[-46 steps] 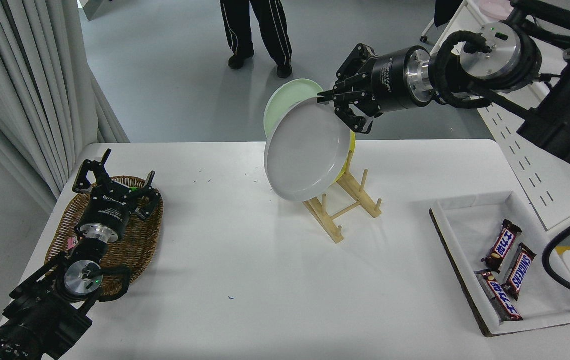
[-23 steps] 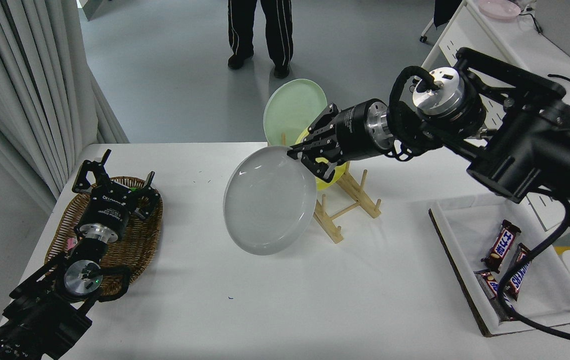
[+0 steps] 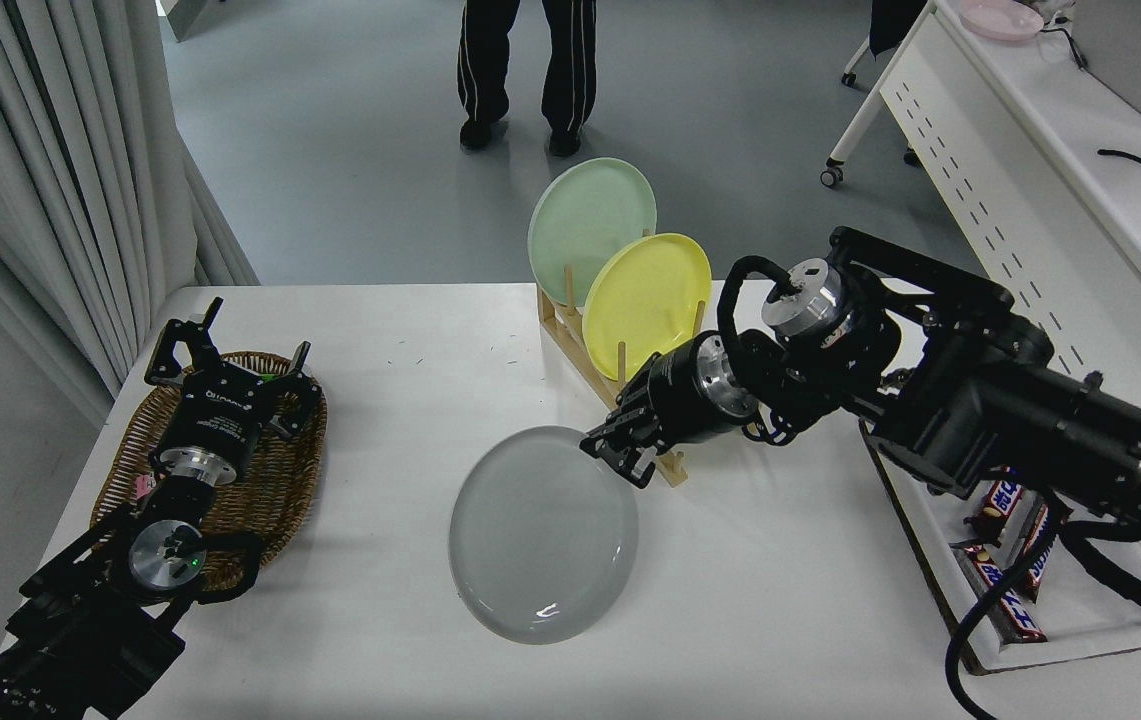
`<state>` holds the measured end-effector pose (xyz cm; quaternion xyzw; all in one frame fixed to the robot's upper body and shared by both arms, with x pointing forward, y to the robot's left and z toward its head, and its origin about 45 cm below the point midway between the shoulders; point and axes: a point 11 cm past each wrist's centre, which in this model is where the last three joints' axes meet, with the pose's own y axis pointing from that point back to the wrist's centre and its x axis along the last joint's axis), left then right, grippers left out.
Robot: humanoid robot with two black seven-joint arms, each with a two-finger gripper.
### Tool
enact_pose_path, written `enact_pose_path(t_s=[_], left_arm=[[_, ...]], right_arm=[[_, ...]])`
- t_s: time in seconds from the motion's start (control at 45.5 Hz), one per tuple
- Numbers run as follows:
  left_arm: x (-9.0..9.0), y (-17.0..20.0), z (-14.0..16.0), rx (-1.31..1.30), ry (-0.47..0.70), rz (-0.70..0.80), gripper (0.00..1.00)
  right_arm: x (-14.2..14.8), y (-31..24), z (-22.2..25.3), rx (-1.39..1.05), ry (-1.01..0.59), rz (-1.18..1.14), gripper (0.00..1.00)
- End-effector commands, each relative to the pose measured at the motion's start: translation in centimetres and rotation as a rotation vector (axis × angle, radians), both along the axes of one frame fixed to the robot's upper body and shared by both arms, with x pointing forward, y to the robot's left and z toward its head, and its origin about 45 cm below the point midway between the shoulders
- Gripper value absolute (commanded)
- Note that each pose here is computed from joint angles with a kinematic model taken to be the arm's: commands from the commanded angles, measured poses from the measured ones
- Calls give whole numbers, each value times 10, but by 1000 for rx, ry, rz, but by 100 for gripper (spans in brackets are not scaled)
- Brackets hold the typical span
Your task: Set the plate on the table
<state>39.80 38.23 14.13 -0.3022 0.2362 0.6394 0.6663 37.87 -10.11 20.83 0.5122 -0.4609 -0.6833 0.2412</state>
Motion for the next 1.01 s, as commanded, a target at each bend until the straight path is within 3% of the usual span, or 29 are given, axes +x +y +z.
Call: enact_pose_path(t_s=[0.0, 0.989], left_arm=[[0, 0, 0, 0, 0, 0, 100], [0, 0, 0, 0, 0, 0, 100]], right_arm=[[-14, -9, -30, -2, 85, -43, 0], [-10, -43, -65, -67, 147, -152, 0]])
